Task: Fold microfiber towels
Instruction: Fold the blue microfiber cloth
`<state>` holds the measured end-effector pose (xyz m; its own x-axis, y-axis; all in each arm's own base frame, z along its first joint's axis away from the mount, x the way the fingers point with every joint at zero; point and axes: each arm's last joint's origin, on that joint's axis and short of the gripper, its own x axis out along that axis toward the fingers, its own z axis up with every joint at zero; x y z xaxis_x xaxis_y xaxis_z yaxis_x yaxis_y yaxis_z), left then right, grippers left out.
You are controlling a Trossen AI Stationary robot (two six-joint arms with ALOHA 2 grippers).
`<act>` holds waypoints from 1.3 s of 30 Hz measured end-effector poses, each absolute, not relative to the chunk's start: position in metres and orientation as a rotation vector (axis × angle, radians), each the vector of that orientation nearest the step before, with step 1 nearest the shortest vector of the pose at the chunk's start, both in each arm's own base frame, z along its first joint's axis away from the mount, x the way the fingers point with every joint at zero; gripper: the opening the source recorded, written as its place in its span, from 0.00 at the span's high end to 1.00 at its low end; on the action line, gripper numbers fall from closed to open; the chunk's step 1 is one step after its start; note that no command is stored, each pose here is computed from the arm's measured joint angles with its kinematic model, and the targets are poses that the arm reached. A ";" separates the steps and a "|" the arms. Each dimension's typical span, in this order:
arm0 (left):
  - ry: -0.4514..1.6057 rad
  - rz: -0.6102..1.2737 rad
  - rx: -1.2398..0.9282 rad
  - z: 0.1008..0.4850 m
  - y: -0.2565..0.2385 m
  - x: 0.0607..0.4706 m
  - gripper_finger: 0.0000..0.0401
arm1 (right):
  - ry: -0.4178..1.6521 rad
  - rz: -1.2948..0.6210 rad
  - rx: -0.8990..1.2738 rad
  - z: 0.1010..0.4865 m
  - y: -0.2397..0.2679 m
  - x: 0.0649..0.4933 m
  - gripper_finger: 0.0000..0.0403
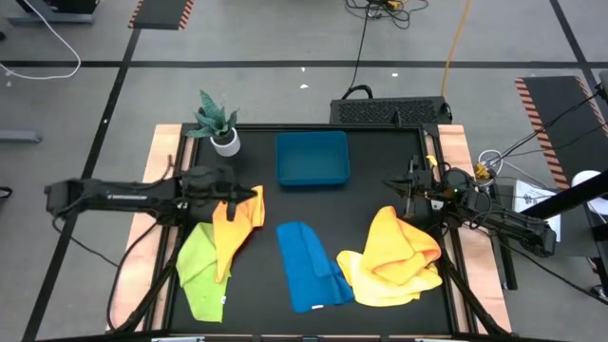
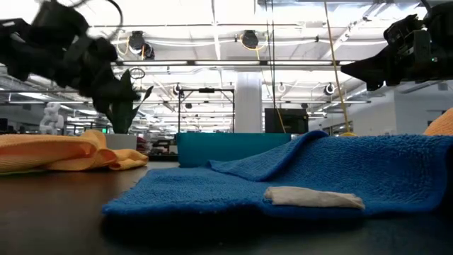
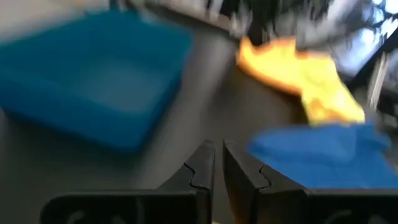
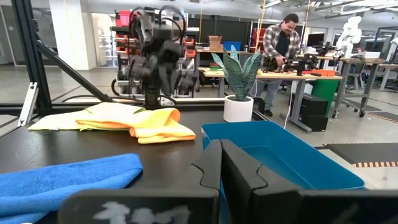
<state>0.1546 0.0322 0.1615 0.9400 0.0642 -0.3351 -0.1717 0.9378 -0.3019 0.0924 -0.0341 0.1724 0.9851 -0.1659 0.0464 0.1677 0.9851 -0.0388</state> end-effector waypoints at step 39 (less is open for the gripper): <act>0.998 0.076 -0.155 0.123 -0.026 0.280 0.52 | -0.043 -0.168 -0.042 0.172 -0.034 0.092 1.00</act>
